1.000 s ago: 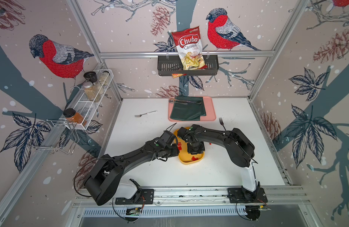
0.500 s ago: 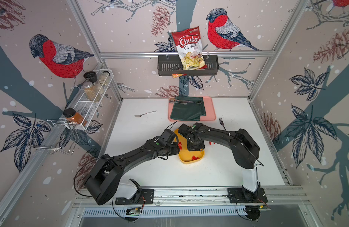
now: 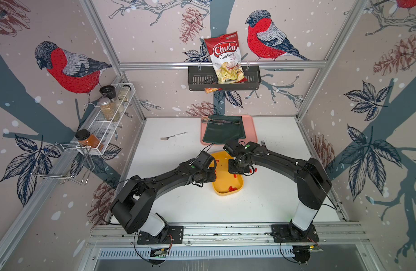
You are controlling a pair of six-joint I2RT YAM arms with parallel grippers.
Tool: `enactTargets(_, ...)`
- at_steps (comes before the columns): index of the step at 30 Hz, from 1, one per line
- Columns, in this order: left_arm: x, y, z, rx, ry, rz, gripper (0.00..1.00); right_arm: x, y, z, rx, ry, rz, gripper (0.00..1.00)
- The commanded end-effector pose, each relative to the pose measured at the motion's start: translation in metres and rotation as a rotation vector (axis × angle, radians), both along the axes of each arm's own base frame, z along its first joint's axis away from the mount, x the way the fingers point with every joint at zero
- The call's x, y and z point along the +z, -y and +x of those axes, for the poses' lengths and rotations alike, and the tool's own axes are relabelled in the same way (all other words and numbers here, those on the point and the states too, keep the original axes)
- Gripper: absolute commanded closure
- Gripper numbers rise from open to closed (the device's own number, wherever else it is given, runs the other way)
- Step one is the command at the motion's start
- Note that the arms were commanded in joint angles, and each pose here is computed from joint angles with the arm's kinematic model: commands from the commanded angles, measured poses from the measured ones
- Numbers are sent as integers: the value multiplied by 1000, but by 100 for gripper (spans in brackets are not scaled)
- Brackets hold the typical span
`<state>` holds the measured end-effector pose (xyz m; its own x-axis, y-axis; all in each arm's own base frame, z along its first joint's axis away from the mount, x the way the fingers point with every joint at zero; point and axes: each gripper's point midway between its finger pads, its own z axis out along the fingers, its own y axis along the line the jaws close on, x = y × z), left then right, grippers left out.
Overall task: Take the screw protection sleeves out of the storage box
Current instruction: Pick up the screw protection sleeve from the storage box.
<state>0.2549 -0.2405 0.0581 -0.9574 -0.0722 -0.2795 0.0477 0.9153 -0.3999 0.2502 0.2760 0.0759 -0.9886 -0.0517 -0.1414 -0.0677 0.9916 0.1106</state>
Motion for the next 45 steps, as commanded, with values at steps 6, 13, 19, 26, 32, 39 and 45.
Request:
enactTargets(6, -1, -3, 8, -12, 25, 32, 55, -17, -1, -3, 12, -31, -27, 96)
enactTargets(13, -3, -2, 10, -24, 28, 35, 55, -30, 4, -3, 32, -61, -82, 67)
enactTargets(19, -4, -3, 11, -27, 29, 40, 55, -44, 8, 2, 29, -76, -144, 63)
enactTargets(26, -6, -5, 12, -25, 24, 44, 55, -41, 13, 16, 21, -41, -227, 65)
enactTargets(32, -8, -8, 14, -21, 21, 47, 55, -47, 19, 15, 38, -49, -298, 67)
enactTargets(39, -8, -10, 16, -19, 20, 47, 56, -57, 23, 13, 43, -61, -332, 75)
enactTargets(45, -8, -12, 17, -20, 23, 55, 55, -56, 19, 17, 44, -51, -321, 95)
